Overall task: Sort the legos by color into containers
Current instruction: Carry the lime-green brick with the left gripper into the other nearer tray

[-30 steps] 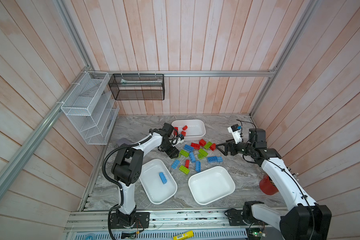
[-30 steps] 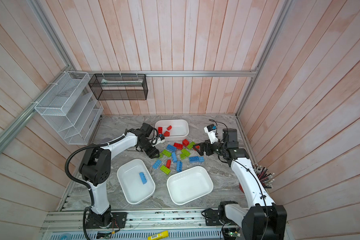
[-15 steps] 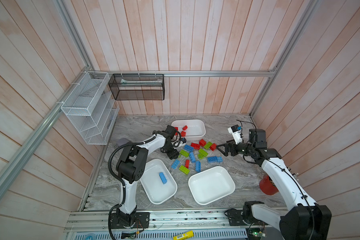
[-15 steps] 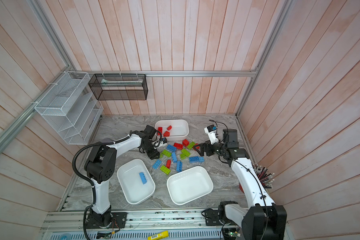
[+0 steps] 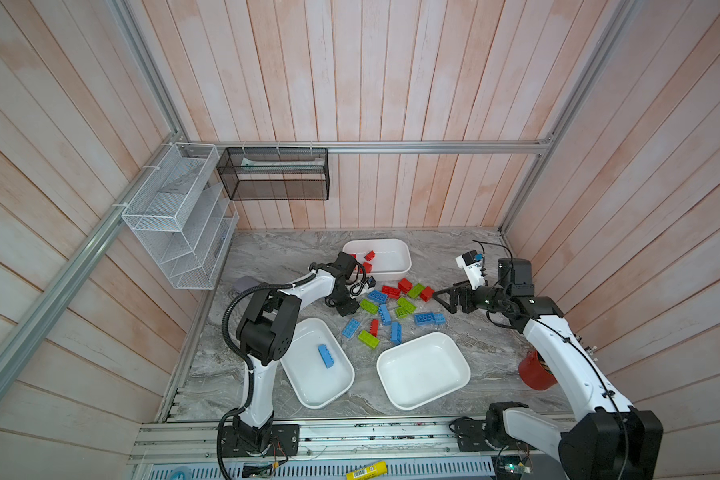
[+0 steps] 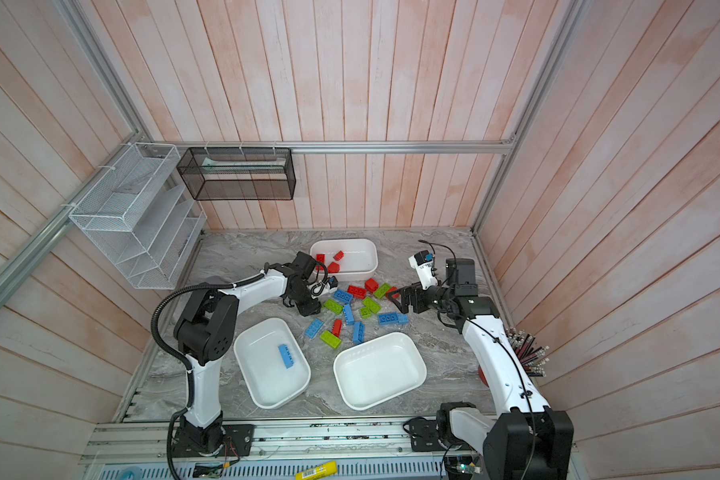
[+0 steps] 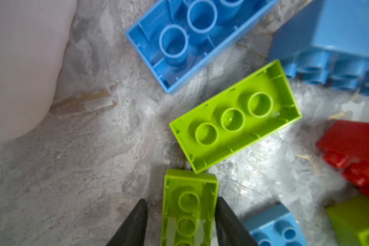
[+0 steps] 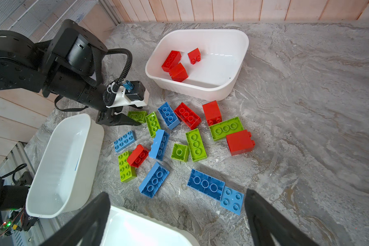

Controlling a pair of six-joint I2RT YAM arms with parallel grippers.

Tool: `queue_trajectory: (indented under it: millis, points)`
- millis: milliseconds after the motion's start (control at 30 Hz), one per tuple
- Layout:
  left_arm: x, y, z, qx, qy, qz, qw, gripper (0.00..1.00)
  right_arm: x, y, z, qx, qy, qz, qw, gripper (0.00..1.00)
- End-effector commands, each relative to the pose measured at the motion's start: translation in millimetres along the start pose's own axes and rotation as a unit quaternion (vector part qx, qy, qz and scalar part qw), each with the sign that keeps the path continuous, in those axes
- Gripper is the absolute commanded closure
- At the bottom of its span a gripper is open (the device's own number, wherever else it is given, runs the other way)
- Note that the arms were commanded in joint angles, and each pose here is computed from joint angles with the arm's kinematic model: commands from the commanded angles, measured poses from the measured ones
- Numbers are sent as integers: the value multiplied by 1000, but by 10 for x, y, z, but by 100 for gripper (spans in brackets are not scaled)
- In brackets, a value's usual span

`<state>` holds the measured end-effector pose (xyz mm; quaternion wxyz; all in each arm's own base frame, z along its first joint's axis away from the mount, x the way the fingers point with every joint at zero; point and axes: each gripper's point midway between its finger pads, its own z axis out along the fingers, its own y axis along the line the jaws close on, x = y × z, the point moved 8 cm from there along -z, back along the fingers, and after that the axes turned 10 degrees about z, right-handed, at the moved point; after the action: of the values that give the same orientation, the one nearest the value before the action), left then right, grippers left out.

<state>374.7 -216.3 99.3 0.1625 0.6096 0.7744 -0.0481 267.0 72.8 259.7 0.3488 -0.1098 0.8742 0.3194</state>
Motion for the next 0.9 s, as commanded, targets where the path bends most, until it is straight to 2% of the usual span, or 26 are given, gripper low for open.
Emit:
queue_trajectory:
  millis: [0, 100, 133, 300, 400, 633, 800, 867]
  points:
    - [64, -11, 129, 7, 21, 7, 1000, 55, -88, 61, -94, -1, -12, -11, 1000, 2]
    - [55, 6, 74, -1, 24, 4, 1000, 68, -99, 71, -107, -2, -14, -14, 1000, 2]
    - [32, 28, 26, -5, 23, 0, 1000, 70, -101, 70, -108, -2, -15, -14, 1000, 2]
    - [-216, 102, -503, -13, -18, -61, 998, 71, -109, 66, -112, -3, -18, -13, 1000, 2]
    - [-394, -46, -849, 7, -58, -92, 994, 71, -104, 50, -112, -1, -21, -12, 1000, 2]
    - [-845, -1027, -1182, 80, -112, -92, 986, 71, -127, -16, -121, 3, -33, -8, 999, 2]
    - [-1106, -1698, -1109, 130, -127, -75, 981, 71, -114, -79, -151, 12, -44, -3, 999, 2]
    - [-1238, -2022, -1002, 151, -129, -52, 979, 71, -100, -119, -161, 18, -49, 0, 999, 2]
